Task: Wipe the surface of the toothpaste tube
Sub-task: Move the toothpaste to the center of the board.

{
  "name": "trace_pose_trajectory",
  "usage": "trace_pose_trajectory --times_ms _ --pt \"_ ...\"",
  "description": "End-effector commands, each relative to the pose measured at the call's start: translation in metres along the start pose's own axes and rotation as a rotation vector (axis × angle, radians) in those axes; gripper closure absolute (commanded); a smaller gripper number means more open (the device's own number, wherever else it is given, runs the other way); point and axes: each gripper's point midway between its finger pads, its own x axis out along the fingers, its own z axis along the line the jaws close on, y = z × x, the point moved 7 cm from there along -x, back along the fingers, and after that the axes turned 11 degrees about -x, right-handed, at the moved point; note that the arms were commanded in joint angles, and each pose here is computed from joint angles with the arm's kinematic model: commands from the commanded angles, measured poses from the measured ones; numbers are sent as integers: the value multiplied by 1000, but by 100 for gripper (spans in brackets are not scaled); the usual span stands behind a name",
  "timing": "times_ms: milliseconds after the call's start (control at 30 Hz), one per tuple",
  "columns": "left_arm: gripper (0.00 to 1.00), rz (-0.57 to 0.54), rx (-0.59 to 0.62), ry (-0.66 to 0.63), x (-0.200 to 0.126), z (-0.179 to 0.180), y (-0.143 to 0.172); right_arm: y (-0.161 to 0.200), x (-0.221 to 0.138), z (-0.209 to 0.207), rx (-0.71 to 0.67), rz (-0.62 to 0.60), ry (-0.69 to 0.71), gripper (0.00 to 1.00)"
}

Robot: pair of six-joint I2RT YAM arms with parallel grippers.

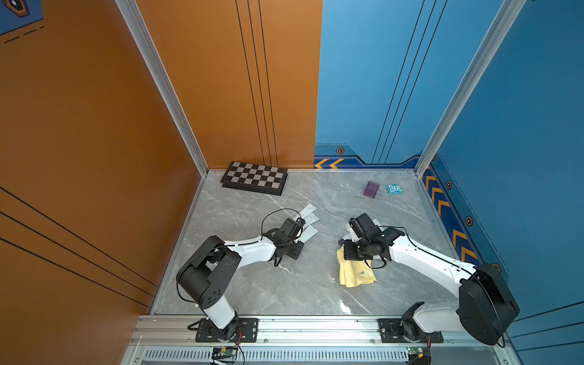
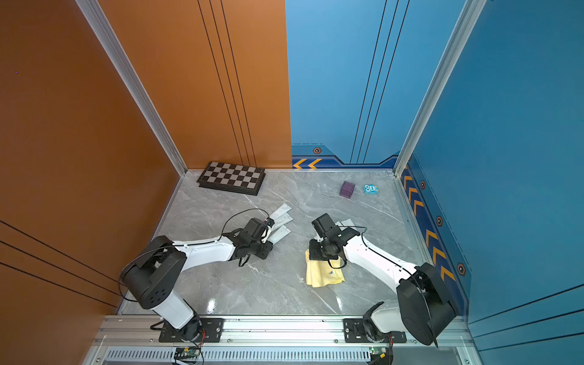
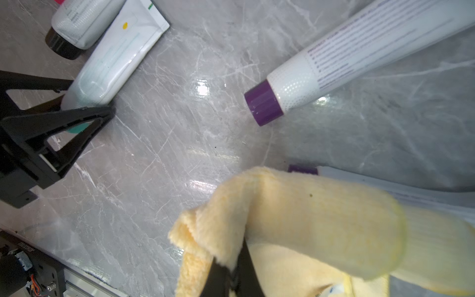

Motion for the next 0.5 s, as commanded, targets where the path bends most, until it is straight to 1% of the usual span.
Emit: trace_pose_trajectory --times_ms 0,100,267,467 --pt "58 92 35 69 -2 -14 26 -2 -9 1 -29 8 11 100" --pt "64 107 49 99 -6 -25 36 -4 -9 2 -31 7 14 100" --pt "68 137 84 128 -12 -43 59 -7 -11 0 -29 5 16 100" --pt "69 167 109 144 -24 -54 88 -11 -9 2 -36 16 15 100"
